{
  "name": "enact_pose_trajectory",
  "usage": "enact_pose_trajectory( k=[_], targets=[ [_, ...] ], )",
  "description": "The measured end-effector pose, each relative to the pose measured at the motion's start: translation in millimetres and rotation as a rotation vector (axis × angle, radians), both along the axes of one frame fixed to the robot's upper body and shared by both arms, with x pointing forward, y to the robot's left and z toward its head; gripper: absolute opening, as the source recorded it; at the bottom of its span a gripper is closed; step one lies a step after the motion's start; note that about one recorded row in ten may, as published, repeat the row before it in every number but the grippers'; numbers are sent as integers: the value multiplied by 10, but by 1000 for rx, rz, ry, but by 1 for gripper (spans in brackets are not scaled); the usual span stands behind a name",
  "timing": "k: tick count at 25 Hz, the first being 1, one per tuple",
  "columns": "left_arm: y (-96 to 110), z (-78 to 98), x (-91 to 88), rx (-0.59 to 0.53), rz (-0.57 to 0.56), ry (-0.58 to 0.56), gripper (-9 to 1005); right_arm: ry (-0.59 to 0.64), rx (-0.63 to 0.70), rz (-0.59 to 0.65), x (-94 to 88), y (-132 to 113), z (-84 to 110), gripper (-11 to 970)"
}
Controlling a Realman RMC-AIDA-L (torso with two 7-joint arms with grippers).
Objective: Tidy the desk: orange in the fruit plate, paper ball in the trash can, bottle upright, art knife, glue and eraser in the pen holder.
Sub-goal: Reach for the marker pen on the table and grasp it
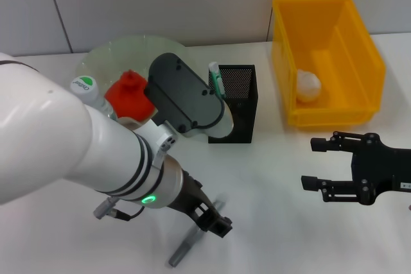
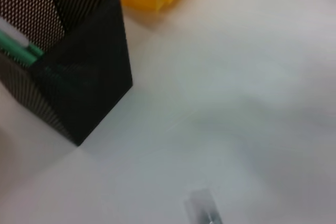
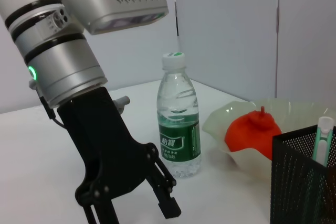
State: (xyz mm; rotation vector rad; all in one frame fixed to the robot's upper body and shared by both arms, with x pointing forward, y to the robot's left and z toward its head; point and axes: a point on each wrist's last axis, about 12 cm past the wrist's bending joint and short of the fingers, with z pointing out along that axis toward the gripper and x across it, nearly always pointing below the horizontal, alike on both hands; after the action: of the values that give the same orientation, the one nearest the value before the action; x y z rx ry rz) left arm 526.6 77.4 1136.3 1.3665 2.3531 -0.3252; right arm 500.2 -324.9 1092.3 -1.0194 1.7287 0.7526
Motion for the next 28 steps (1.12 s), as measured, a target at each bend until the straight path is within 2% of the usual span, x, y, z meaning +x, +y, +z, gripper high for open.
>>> enact_pose_trajectory(
  k=[17,28],
  targets=[
    [-15,-145,48,-39,31,10,837,-1,2,-10,1,-13,-2,775],
    [-8,-223,67,-72,60,34,797,-2,-1,-13,15,-7,-4,775]
  ],
)
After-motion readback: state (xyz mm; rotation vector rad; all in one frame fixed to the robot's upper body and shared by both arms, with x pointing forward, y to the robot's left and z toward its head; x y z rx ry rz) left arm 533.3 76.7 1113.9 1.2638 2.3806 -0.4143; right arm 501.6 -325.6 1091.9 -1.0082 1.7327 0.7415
